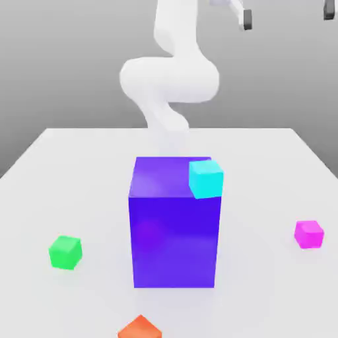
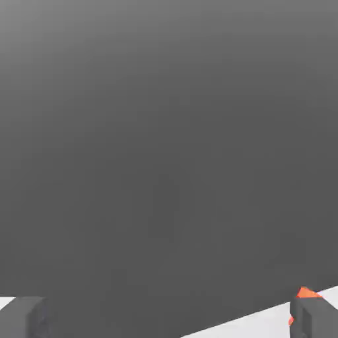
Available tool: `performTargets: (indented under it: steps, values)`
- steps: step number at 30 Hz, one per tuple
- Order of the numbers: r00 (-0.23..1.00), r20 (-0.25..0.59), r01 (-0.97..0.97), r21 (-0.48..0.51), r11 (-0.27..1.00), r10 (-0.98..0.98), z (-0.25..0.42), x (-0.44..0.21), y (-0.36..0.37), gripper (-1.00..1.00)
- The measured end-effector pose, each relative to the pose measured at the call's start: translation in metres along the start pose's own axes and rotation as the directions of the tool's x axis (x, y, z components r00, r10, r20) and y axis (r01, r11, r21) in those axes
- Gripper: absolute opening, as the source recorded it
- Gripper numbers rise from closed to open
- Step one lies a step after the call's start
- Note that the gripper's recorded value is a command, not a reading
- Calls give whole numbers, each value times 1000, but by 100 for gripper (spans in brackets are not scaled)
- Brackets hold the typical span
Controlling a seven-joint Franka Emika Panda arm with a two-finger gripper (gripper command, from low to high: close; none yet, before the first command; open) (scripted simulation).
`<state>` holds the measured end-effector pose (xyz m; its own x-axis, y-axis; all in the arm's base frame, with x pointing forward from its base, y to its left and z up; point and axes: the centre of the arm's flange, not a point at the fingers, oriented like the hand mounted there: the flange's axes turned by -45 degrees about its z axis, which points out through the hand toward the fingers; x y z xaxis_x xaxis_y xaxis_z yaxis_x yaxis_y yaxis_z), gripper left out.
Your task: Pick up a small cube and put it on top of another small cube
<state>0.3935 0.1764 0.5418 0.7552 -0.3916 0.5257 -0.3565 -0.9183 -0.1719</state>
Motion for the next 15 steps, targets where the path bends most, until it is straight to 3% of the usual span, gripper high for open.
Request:
performTargets:
  steps: [6, 15]
  values:
    - [935, 140, -308, -140, 941, 327, 117, -116, -49, 0]
    - [790, 188, -520, -296, 801, 583, 175, -216, -52, 0]
